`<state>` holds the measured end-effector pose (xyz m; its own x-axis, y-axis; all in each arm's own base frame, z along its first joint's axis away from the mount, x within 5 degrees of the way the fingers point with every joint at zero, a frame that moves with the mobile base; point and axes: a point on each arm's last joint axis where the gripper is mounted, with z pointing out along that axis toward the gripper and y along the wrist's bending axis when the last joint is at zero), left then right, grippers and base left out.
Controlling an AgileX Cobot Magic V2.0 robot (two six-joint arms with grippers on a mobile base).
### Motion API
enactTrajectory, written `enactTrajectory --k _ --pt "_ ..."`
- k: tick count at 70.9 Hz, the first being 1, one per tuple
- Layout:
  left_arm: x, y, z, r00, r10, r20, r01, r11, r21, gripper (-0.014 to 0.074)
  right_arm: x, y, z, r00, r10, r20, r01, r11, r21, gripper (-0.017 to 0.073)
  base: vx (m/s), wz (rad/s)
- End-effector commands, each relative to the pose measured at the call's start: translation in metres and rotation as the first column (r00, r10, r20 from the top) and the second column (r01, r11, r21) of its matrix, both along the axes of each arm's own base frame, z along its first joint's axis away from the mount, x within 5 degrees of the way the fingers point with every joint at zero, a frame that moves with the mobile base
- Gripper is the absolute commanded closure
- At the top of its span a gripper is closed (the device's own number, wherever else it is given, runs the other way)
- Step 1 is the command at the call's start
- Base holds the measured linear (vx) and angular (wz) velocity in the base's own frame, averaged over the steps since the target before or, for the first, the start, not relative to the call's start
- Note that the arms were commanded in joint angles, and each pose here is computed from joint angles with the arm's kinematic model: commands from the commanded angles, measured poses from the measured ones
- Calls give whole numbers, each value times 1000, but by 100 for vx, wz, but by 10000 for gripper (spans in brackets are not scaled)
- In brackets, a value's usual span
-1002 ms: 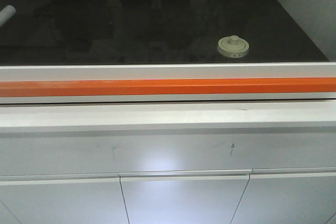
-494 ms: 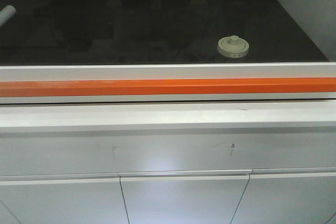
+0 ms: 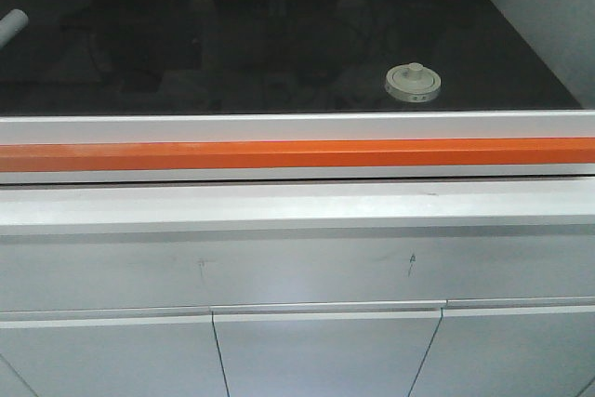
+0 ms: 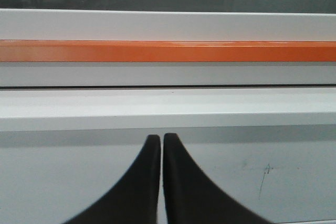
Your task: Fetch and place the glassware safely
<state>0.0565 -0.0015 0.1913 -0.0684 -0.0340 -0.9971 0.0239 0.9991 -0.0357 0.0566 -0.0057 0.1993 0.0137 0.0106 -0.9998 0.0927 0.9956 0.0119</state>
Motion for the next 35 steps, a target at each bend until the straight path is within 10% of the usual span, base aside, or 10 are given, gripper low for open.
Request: enactTrajectory --k 1,35 --pt "0 0 -2 998 1 56 0 1000 -21 601 0 1 1 998 9 60 -8 1000 -16 563 0 0" --pt "0 0 -2 998 1 57 0 1000 -20 601 0 1 1 998 9 61 -8 1000 -18 563 0 0"
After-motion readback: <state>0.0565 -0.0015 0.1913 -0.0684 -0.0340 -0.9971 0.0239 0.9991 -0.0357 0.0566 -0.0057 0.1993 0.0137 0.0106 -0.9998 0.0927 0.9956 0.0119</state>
